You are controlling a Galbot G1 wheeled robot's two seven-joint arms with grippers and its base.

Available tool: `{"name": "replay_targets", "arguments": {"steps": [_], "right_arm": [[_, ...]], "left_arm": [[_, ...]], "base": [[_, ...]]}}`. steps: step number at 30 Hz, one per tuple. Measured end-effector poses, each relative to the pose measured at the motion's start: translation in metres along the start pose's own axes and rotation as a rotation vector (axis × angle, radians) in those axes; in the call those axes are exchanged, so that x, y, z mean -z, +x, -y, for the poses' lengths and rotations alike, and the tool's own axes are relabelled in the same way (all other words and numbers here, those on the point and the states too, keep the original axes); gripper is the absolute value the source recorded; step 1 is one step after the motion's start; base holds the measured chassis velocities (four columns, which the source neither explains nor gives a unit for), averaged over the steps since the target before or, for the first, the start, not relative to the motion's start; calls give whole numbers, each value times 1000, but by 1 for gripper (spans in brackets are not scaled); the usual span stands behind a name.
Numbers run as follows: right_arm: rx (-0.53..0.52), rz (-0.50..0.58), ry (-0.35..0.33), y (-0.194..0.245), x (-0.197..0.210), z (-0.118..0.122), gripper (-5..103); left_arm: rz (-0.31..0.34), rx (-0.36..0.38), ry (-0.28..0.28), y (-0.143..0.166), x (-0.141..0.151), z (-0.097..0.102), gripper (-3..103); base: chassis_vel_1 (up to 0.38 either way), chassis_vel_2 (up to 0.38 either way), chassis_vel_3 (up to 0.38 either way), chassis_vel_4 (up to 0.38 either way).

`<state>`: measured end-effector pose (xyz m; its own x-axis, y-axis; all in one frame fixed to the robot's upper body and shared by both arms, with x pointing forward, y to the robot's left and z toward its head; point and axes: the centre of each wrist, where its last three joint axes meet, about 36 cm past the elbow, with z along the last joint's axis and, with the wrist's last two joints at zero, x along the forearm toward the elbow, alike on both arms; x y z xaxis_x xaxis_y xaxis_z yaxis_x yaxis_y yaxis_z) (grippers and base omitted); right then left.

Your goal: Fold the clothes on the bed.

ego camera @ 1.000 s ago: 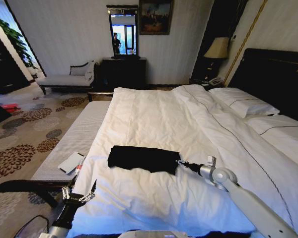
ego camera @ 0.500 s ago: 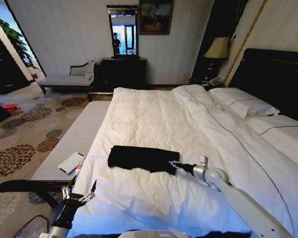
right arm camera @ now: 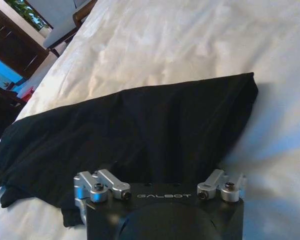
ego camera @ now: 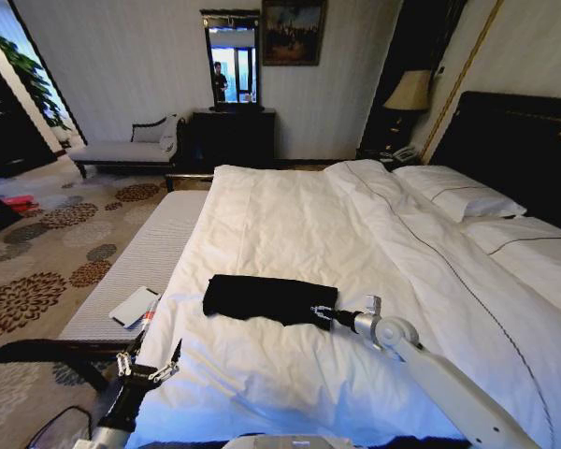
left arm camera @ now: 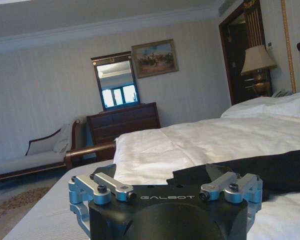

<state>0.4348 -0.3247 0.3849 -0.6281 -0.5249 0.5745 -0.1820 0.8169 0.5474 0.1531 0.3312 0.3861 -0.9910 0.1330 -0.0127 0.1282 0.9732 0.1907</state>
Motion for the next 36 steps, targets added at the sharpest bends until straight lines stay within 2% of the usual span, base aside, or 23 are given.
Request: {"name": "replay_targets", "arguments": {"steps": [3,7,9,12,14,18,20,23,36], "right_arm": [[2,3,1,0,1,-1,79],[3,9,-8,-3,-1,-3,57],[2,9,-10,-4,-2,-3,57],[-1,7,-13,-8,-5,-5,40],[-5,7,-13,-9,-6,-5,40],[-1,7,-13,-11,-7,-9,18],[0,7,-13,-11,-7,-9,18],[-3,6,-13,-9,-7,-8,5],[-2,27,-20,-2,-11,-8,5]], "left_arm": [[0,0,0,0,0,0,100],[0,0,0,0,0,0,100],[0,0,0,0,0,0,100],[0,0,0,0,0,0,100],[0,0,0,0,0,0,100],[0,0,0,0,0,0,100],[0,0,0,0,0,0,100],[0,0,0,0,0,0,100],[0,0,0,0,0,0,100]], "base": [[0,0,0,0],[0,0,0,0],[0,0,0,0],[0,0,0,0],[0,0,0,0],[0,0,0,0],[0,0,0,0],[0,0,0,0],[0,0,0,0]]}}
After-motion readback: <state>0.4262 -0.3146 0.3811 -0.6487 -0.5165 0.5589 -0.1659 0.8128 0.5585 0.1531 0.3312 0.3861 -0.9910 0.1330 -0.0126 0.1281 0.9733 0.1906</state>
